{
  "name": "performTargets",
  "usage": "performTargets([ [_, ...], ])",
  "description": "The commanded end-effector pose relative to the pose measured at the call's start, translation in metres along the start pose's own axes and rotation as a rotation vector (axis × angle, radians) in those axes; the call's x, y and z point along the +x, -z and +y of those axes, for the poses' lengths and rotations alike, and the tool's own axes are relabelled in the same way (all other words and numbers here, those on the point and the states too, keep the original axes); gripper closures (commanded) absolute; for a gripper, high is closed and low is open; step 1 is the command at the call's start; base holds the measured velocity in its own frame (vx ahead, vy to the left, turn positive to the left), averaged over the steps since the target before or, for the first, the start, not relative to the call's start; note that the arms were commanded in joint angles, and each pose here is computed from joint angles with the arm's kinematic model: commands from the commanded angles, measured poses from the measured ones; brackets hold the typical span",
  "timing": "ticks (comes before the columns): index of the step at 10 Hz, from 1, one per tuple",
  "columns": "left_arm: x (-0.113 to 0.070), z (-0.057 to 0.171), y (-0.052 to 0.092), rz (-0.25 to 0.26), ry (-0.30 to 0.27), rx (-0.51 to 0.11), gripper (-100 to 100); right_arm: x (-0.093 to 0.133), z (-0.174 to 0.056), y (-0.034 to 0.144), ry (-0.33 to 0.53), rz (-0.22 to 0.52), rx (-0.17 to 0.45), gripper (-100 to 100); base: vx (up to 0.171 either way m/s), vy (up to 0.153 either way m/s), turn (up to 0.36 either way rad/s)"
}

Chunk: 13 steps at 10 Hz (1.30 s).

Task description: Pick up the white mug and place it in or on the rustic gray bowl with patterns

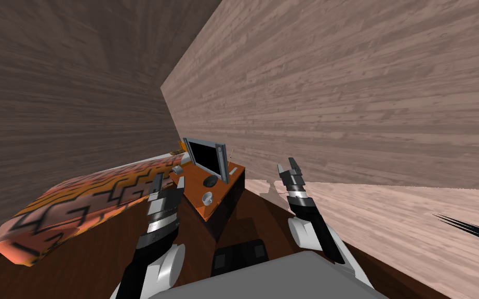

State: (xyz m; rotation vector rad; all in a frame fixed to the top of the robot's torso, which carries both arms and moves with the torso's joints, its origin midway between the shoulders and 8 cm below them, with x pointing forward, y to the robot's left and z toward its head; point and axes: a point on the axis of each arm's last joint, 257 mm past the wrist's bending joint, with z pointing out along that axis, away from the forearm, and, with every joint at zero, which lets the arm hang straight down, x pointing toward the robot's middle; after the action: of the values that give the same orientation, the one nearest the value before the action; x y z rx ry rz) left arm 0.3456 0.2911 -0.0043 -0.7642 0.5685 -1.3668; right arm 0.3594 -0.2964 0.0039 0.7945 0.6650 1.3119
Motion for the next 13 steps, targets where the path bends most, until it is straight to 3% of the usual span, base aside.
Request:
performTargets([
  [1, 0.002, 0.006, 0.001, 0.033, -0.017, -0.018, -100, 0.0, 0.0, 0.0, 0.0, 0.0, 0.0, 0, 0.011, -0.011, 0.019],
  [6, -0.002, 0.046, 0.011, 0.119, -0.09, -0.143, -100, 0.0, 0.0, 0.0, 0.0, 0.0, 0.0, 0, 0.042, -0.05, 0.048],
  [11, -0.028, 0.109, 0.036, 0.124, -0.161, -0.337, -100, 0.0, 0.0, 0.0, 0.0, 0.0, 0.0, 0, 0.069, -0.088, 0.082],
  [12, -0.028, 0.109, 0.036, 0.124, -0.161, -0.337, -100, 0.0, 0.0, 0.0, 0.0, 0.0, 0.0, 0, 0.055, -0.059, 0.025],
  [13, -0.035, 0.122, 0.043, 0.118, -0.174, -0.382, -100, 0.0, 0.0, 0.0, 0.0, 0.0, 0.0, 0, 0.055, -0.047, 0.067],
])
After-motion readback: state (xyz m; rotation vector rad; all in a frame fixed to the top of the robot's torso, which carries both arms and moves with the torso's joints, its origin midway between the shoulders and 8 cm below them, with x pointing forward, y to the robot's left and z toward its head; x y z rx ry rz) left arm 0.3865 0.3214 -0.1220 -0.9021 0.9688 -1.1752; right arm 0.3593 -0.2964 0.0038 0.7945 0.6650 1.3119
